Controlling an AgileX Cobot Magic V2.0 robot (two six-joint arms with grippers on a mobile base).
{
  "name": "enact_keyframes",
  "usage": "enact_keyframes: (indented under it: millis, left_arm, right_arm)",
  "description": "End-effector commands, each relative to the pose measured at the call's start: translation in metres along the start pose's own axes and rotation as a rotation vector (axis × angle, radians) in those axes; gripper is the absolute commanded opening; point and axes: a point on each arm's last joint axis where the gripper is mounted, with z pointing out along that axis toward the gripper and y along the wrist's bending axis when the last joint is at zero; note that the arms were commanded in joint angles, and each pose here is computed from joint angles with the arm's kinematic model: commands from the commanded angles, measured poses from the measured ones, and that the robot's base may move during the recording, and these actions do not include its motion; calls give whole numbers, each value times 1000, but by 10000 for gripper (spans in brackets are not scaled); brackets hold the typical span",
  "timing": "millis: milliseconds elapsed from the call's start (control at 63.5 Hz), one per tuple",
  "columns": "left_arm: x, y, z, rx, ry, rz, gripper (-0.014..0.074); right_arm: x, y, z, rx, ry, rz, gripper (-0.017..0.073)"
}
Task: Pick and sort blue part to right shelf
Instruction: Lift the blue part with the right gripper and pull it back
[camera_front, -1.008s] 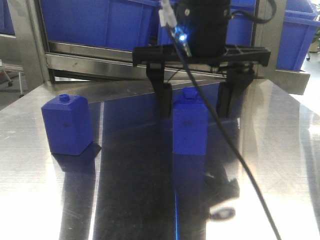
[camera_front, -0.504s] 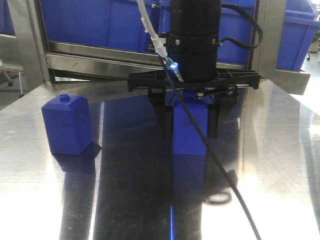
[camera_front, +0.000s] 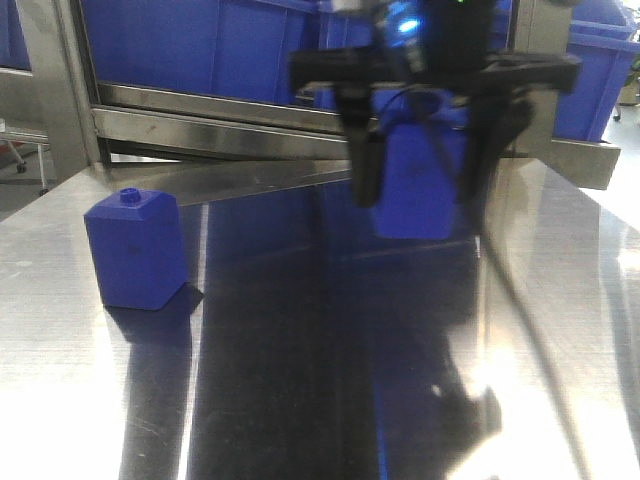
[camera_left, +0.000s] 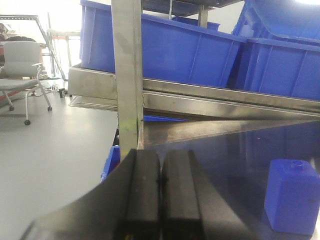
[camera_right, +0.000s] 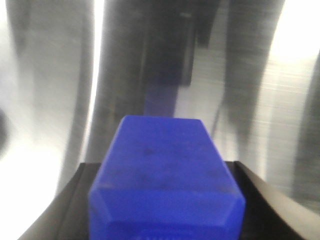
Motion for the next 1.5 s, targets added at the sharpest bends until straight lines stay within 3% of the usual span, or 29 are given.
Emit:
enact_keyframes:
  millis: [0,110,220,378,614,929,1228,1480]
  left_arm:
    - [-1,0,-2,5,-81,-10,123]
    - [-1,0,-2,5,-81,-10,123]
    - [-1,0,-2,5,-81,-10,123]
    - [-1,0,-2,5,-81,-10,123]
    - [-1,0,-2,5,-81,-10,123]
    - [-1,0,-2,5,-81,-10,123]
    - [-1,0,-2,5,-81,-10,123]
    - [-1,0,-2,5,-81,-10,123]
  right_arm:
    - [7,-26,-37,-19,-126,-92,419]
    - [22,-59,-50,-14,-201,-130,419]
    - [36,-91,-60,-21,-317,-114,419]
    - [56,-133,-74,14,-511,-63,419]
    - [87,-170,-94,86,-843,36,419]
    - [145,-173,-101,93,-1215,23,412]
    - [203,-170,-107,134,-1389,-40,412]
    - [221,-170,-108,141,-1405,-34,412]
